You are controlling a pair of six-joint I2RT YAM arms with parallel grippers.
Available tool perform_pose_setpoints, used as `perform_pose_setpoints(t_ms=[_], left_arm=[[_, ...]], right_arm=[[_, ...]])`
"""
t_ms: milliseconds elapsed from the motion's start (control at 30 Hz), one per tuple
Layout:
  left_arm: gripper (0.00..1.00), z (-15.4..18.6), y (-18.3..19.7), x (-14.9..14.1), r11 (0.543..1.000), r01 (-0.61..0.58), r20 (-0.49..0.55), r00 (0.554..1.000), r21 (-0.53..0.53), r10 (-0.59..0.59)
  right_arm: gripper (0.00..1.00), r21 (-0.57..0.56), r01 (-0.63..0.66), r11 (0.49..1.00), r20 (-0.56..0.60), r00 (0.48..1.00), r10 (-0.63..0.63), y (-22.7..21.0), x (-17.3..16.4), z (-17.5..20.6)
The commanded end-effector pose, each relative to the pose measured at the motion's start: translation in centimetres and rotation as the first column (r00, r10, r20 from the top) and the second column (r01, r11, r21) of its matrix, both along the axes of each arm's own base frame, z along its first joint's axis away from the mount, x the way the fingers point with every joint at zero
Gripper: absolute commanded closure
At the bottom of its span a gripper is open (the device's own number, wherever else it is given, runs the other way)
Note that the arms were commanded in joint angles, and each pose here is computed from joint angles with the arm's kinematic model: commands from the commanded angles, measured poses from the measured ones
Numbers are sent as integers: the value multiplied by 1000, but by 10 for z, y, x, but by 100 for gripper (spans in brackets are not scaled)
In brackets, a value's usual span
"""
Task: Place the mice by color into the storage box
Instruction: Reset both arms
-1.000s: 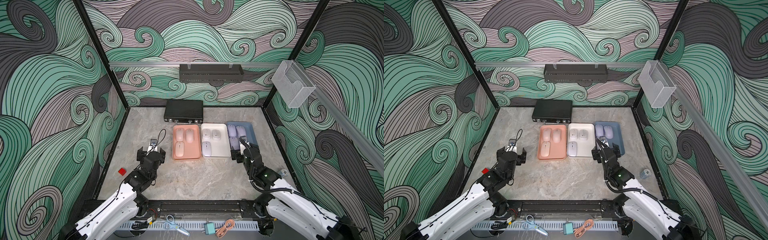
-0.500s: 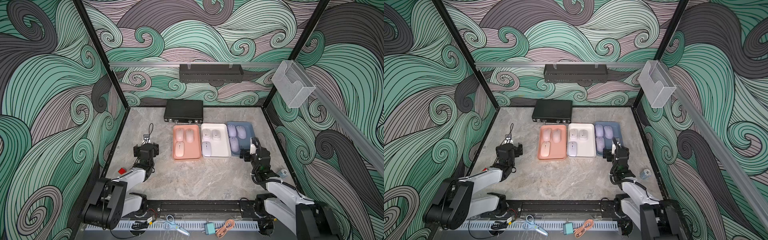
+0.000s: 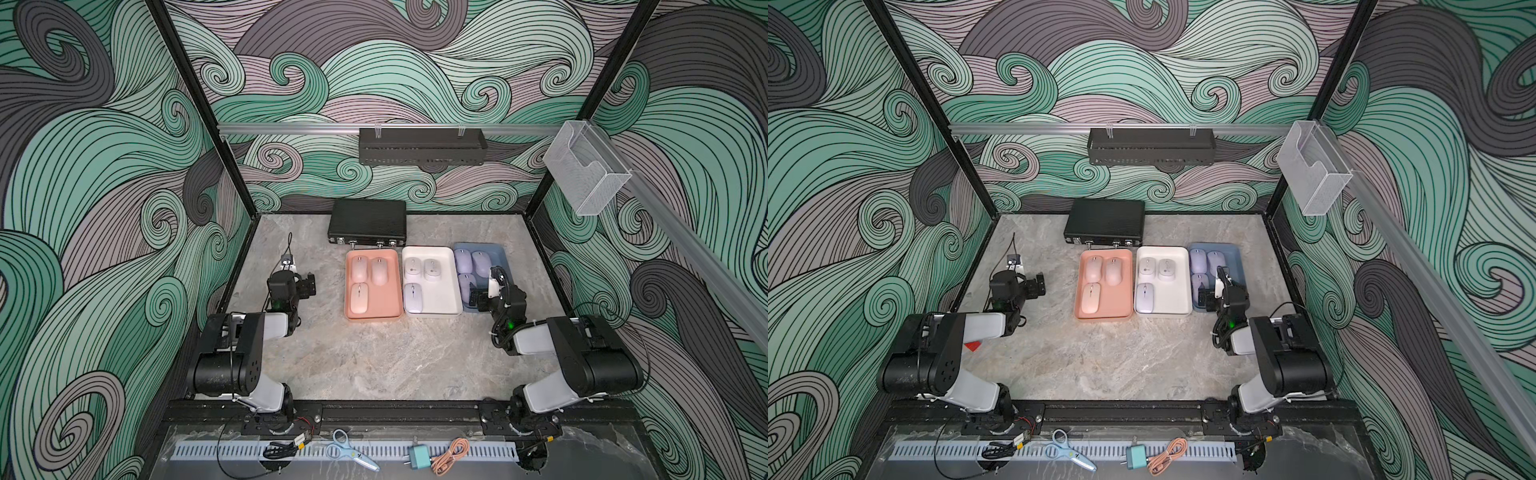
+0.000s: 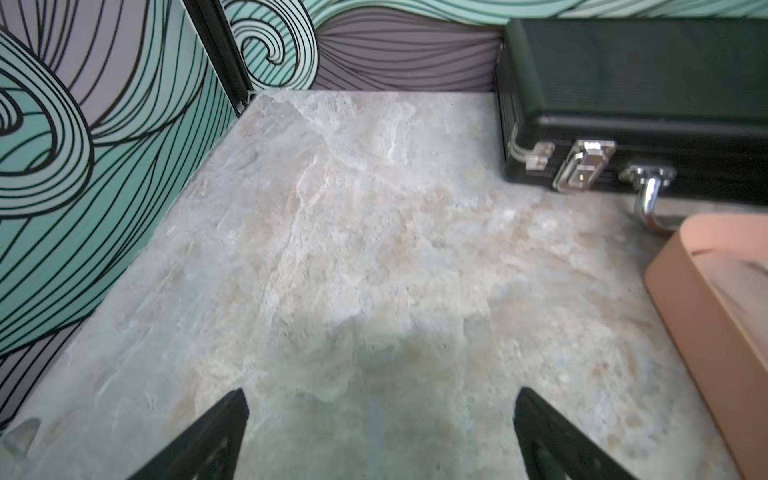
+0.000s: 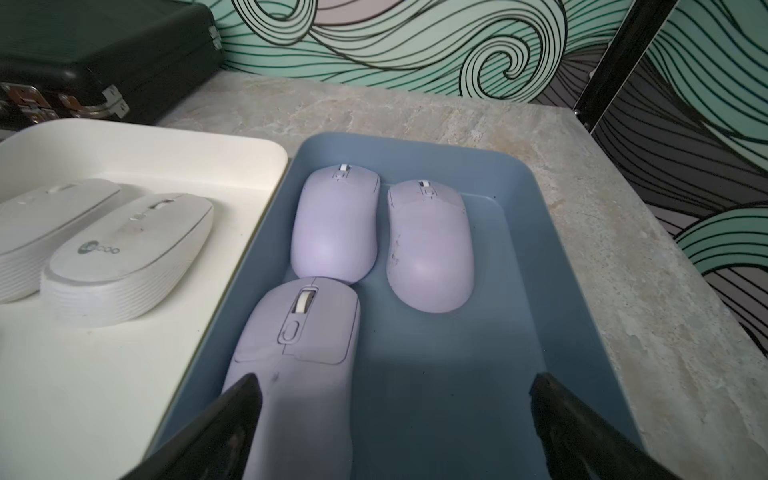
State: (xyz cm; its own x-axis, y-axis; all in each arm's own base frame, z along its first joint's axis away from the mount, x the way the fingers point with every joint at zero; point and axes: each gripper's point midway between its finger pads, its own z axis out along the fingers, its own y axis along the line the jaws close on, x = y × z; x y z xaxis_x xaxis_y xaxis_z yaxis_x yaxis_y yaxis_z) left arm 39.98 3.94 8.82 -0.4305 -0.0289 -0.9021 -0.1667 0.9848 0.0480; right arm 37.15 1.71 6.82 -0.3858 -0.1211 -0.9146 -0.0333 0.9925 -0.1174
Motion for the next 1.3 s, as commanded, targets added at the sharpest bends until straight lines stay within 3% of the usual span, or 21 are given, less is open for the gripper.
perform_pose_setpoints(t_ms=[0, 100, 1267], left_arm=[[1, -5, -7, 1, 997, 41, -26, 999, -63, -42], [1, -4, -7, 1, 997, 42, -25, 999, -62, -43], [1, -4, -7, 1, 997, 42, -24, 999, -63, -43]], right_arm=[[1, 24, 47, 999, 59, 997, -48, -11, 25, 25], [0, 88, 42, 995, 15, 999, -44, -19, 27, 23], [0, 66, 48, 997, 4, 999, -48, -17, 29, 22]])
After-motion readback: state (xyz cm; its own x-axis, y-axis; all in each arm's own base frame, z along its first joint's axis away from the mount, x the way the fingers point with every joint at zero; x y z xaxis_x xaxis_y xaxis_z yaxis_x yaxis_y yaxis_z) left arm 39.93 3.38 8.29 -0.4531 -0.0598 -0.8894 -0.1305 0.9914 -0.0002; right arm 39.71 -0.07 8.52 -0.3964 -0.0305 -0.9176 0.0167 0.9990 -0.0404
